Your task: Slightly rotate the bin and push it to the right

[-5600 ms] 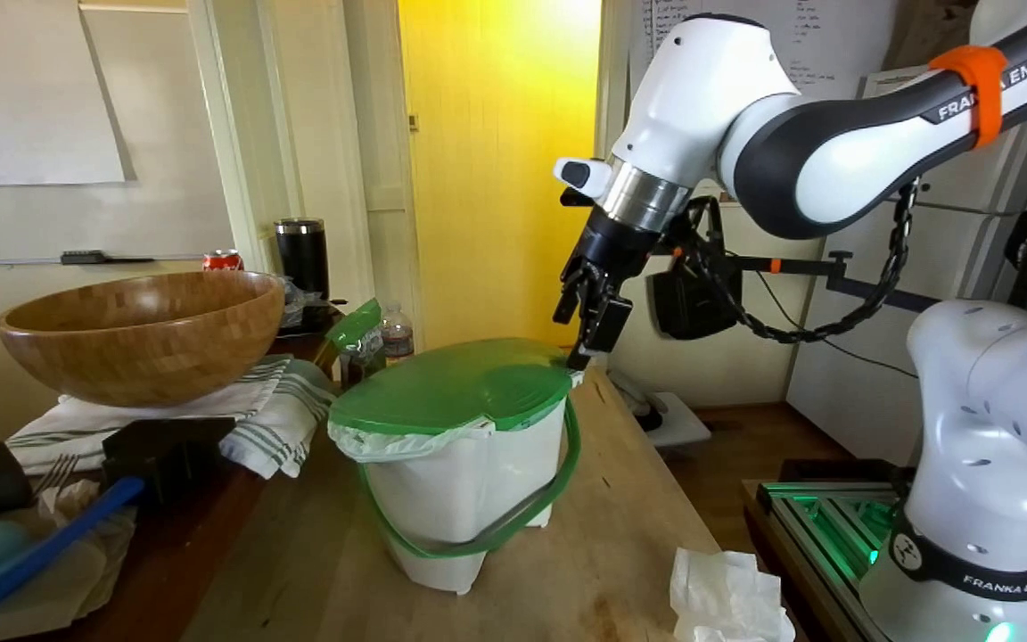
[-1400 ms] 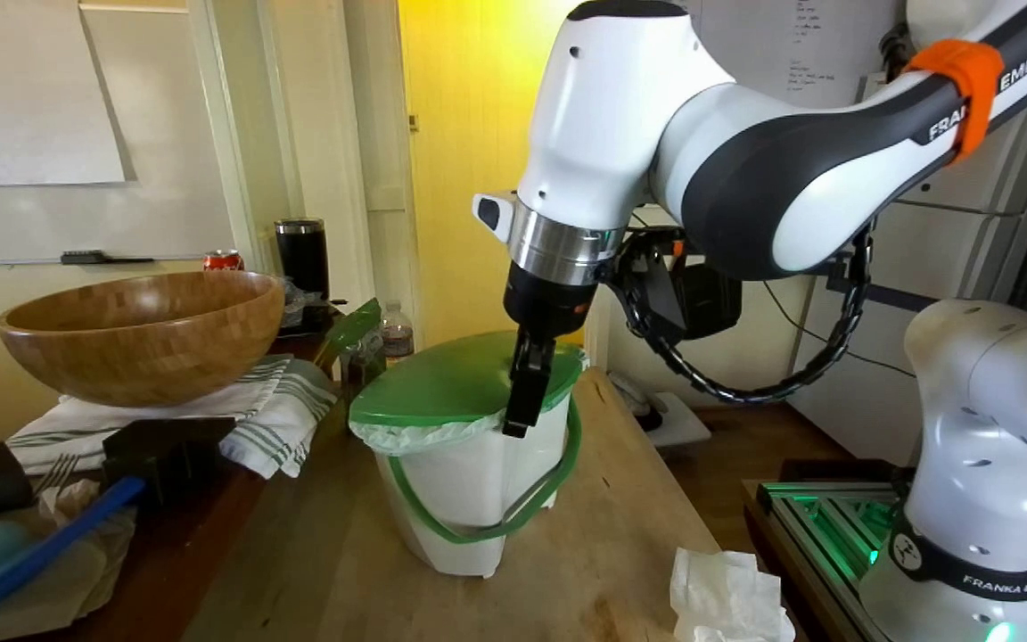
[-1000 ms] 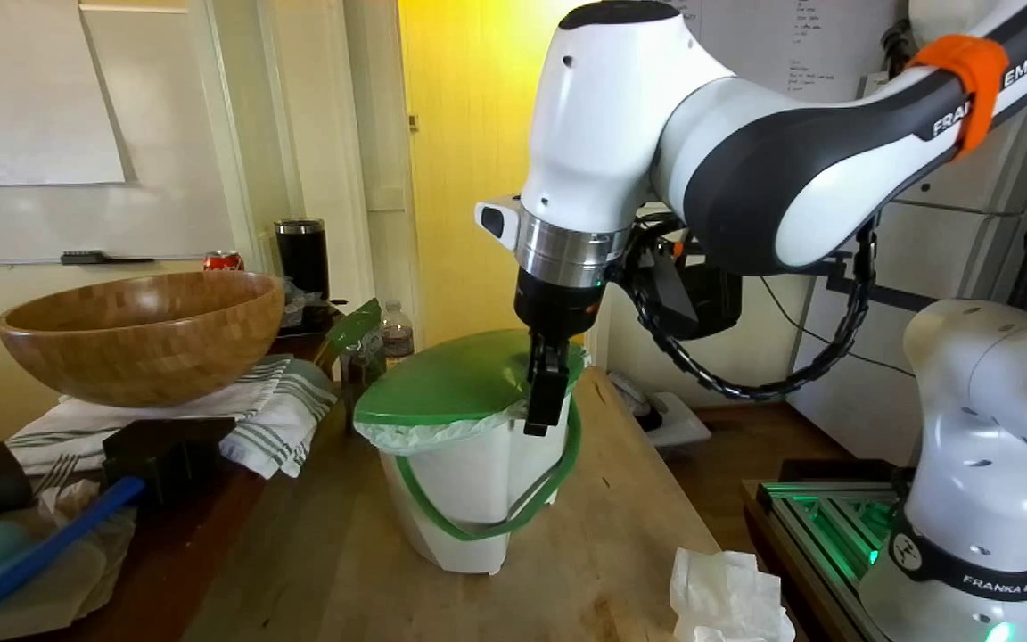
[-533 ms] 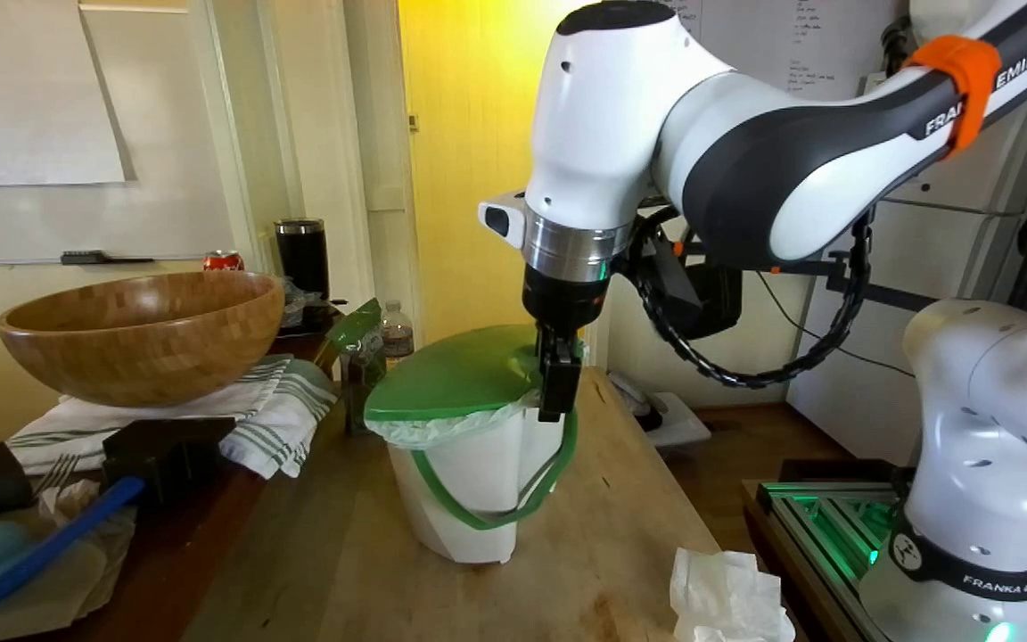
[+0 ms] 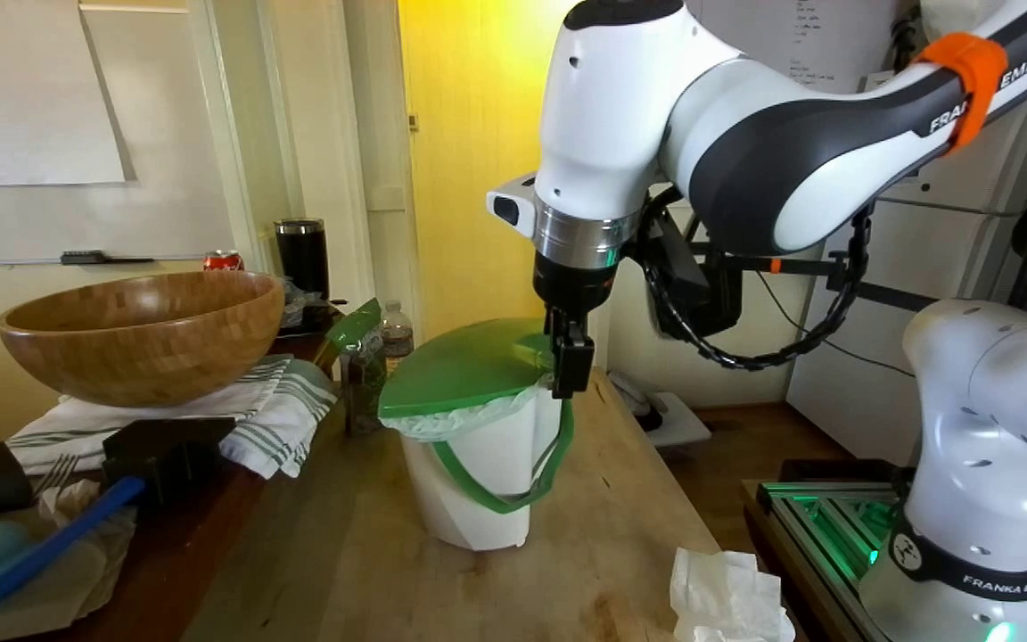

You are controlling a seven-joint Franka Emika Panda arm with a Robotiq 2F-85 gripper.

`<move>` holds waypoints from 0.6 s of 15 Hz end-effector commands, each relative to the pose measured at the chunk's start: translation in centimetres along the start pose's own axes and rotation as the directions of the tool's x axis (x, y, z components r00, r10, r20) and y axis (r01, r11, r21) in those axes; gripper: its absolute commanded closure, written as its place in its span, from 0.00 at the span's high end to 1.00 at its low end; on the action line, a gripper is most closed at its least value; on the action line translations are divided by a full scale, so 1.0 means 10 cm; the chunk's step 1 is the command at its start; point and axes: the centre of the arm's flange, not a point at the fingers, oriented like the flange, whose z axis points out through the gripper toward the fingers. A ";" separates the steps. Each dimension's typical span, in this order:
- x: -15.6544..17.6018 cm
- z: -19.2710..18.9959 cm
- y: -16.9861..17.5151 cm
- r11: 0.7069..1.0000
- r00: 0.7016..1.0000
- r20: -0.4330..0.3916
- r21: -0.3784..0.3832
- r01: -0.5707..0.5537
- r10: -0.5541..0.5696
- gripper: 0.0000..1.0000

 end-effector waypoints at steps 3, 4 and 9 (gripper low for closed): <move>-0.12 0.04 0.13 0.997 0.997 0.060 -0.048 0.053 -0.050 1.00; -0.14 0.07 0.16 0.997 0.996 0.070 -0.052 0.057 -0.053 1.00; -0.23 0.12 0.30 0.997 0.993 0.103 -0.052 0.063 -0.057 1.00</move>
